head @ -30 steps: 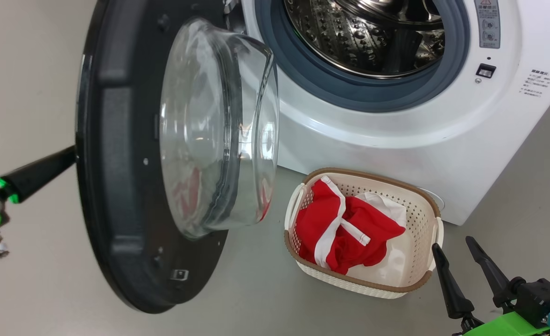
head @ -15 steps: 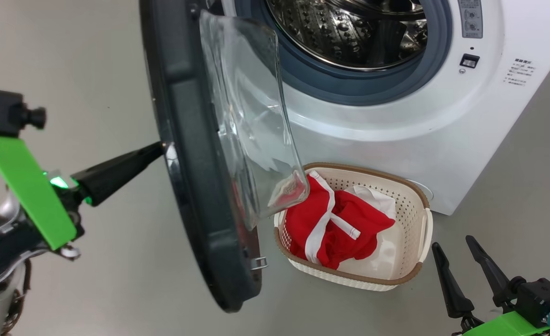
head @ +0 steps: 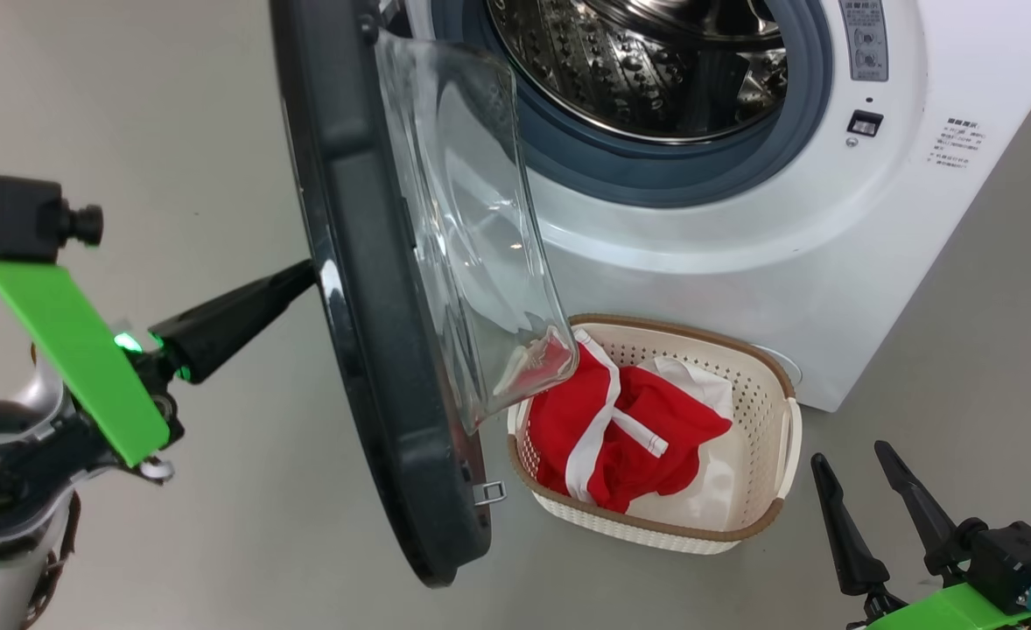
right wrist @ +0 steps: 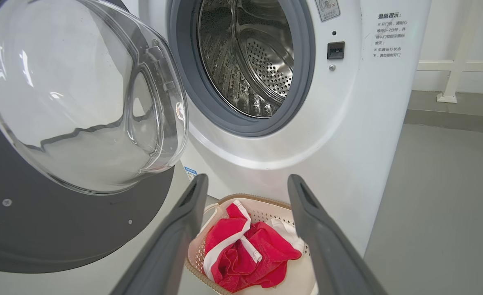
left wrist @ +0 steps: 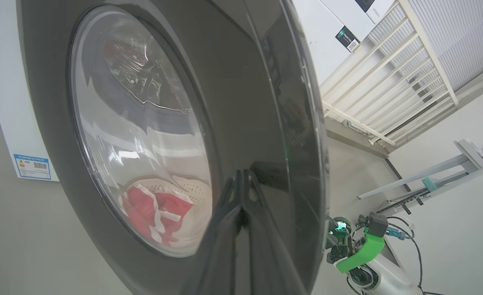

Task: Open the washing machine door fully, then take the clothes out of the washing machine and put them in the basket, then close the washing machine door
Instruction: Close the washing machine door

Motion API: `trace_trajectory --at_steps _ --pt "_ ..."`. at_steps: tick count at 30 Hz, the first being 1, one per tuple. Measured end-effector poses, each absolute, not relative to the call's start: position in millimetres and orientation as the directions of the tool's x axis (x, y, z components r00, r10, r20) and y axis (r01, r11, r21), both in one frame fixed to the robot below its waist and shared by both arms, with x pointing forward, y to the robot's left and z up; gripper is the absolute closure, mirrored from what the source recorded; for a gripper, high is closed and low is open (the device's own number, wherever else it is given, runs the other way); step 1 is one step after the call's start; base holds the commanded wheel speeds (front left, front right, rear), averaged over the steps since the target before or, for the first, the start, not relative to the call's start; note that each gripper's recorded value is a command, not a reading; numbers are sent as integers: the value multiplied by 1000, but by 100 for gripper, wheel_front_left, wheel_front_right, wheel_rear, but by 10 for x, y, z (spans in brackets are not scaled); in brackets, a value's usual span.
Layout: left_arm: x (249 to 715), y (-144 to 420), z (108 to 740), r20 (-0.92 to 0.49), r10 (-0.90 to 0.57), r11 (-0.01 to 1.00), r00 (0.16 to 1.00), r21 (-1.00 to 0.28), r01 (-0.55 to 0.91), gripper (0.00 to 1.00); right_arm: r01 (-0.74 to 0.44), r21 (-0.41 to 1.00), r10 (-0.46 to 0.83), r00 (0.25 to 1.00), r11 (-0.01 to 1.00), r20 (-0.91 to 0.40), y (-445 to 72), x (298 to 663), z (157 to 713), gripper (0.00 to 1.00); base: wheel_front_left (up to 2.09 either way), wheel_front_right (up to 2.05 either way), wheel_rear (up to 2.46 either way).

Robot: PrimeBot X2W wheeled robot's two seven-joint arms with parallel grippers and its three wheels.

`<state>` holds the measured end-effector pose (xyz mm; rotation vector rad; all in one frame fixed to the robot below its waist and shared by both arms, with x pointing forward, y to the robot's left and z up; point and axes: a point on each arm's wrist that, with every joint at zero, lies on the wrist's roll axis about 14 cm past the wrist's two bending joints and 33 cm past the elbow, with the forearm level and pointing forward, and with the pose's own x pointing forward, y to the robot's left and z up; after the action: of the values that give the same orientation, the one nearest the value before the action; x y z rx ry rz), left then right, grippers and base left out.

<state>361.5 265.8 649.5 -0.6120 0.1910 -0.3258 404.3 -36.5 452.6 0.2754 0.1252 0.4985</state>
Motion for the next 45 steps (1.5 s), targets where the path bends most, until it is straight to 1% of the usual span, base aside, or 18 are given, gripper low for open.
trace_trajectory --at_steps 5,8,11,14,17,18,19,21,23,24,25,26,28,29,30,31,37,45 --pt "3492 2814 6353 -77 -287 769 955 -613 182 99 -463 288 493 869 838 -38 -333 4027 4584 0 0 0 0" --pt "3407 2902 6258 -66 -243 753 968 -642 145 91 -465 290 496 867 836 -40 -315 3988 4587 0 0 0 0" --pt "3318 2986 6152 -58 -193 736 979 -668 106 85 -470 290 502 864 833 -41 -292 3957 4591 0 0 0 0" --pt "3212 3080 6000 -63 -136 719 989 -693 55 83 -478 286 507 862 830 -31 -271 3950 4631 0 0 0 0" --pt "3100 3138 5808 -85 -90 699 992 -715 3 75 -483 282 509 860 829 -22 -259 3941 4666 0 0 0 0" --pt "3060 3158 5741 -93 -74 692 993 -722 -16 75 -484 281 510 860 829 -21 -258 3935 4675 0 0 0 0" --pt "3022 3174 5681 -99 -59 685 993 -728 -32 71 -484 280 510 860 829 -22 -261 3923 4675 0 0 0 0" --pt "2955 3209 5565 -115 -29 674 993 -736 -65 56 -483 279 511 859 830 -34 -274 3884 4644 0 0 0 0" --pt "2902 3229 5484 -121 -4 662 993 -744 -88 55 -485 278 513 858 829 -34 -268 3872 4647 0 0 0 0" --pt "2878 3229 5444 -125 5 657 992 -748 -97 53 -486 278 514 857 829 -34 -266 3867 4648 0 0 0 0" --pt "2851 3239 5393 -132 17 651 991 -751 -111 45 -486 278 514 857 829 -35 -266 3857 4644 0 0 0 0" --pt "2824 3247 5342 -139 29 644 990 -754 -125 42 -485 278 514 857 829 -39 -271 3847 4635 0 0 0 0" --pt "2780 3259 5249 -148 55 625 987 -766 -150 41 -485 277 514 857 829 -40 -273 3842 4632 0 0 0 0" --pt "2758 3265 5206 -152 68 617 986 -770 -161 25 -485 277 514 857 830 -39 -274 3842 4635 0 0 0 0" --pt "2738 3265 5166 -155 79 609 985 -775 -171 2 -485 277 514 857 830 -39 -275 3841 4637 0 0 0 0" --pt "2714 3271 5132 -156 92 596 983 -782 -180 0 -485 276 513 857 830 -38 -276 3840 4641 0 0 0 0" --pt "2549 3305 4889 -183 170 544 968 -802 -247 0 -479 276 507 861 833 -35 -296 3834 4651 0 0 0 0" --pt "2467 3240 4680 -191 246 491 950 -821 -292 0 -472 282 501 864 835 -37 -308 3824 4644 0 0 0 0"
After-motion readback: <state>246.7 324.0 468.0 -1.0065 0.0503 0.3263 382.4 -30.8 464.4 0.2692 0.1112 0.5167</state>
